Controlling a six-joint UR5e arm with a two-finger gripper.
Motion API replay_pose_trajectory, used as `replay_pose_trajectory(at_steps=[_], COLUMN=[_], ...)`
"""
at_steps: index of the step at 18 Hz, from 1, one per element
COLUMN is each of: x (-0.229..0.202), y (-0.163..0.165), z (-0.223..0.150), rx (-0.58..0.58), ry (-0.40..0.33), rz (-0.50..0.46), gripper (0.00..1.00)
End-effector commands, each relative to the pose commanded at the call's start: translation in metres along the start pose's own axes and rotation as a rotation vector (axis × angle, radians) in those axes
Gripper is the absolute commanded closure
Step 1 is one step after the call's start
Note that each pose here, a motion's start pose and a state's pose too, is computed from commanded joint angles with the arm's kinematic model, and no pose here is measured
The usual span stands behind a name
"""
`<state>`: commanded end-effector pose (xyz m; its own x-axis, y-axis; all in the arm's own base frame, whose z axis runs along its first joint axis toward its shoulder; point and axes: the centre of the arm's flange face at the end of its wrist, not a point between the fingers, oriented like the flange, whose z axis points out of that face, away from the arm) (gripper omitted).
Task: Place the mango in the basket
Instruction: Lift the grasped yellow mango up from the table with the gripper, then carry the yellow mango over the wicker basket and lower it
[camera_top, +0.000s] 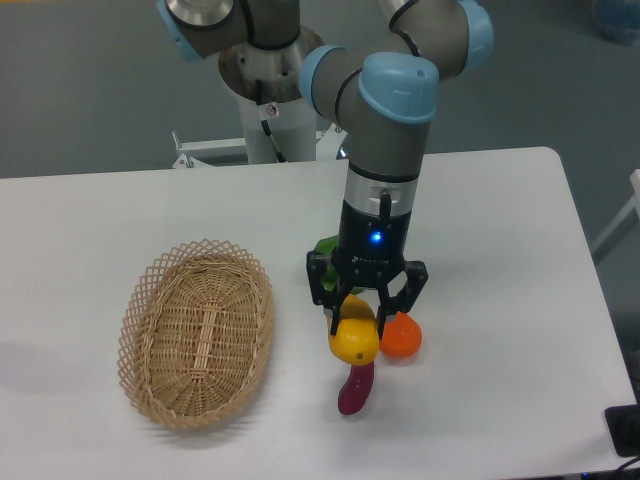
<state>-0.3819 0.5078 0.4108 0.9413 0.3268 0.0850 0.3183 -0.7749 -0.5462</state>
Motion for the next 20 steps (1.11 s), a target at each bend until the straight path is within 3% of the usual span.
replay_pose_trajectory(at_steps=[11, 14, 20], x=[0.016, 0.047, 0.099], y=[0.007, 0.01, 0.022], z=[0.011, 0.03, 0.056], rx=[-0.05, -0.108, -0.169], ry=[-0.032, -0.054, -0.053], rz=[0.011, 0.052, 0.011], gripper=[0.48, 0.48, 0.47])
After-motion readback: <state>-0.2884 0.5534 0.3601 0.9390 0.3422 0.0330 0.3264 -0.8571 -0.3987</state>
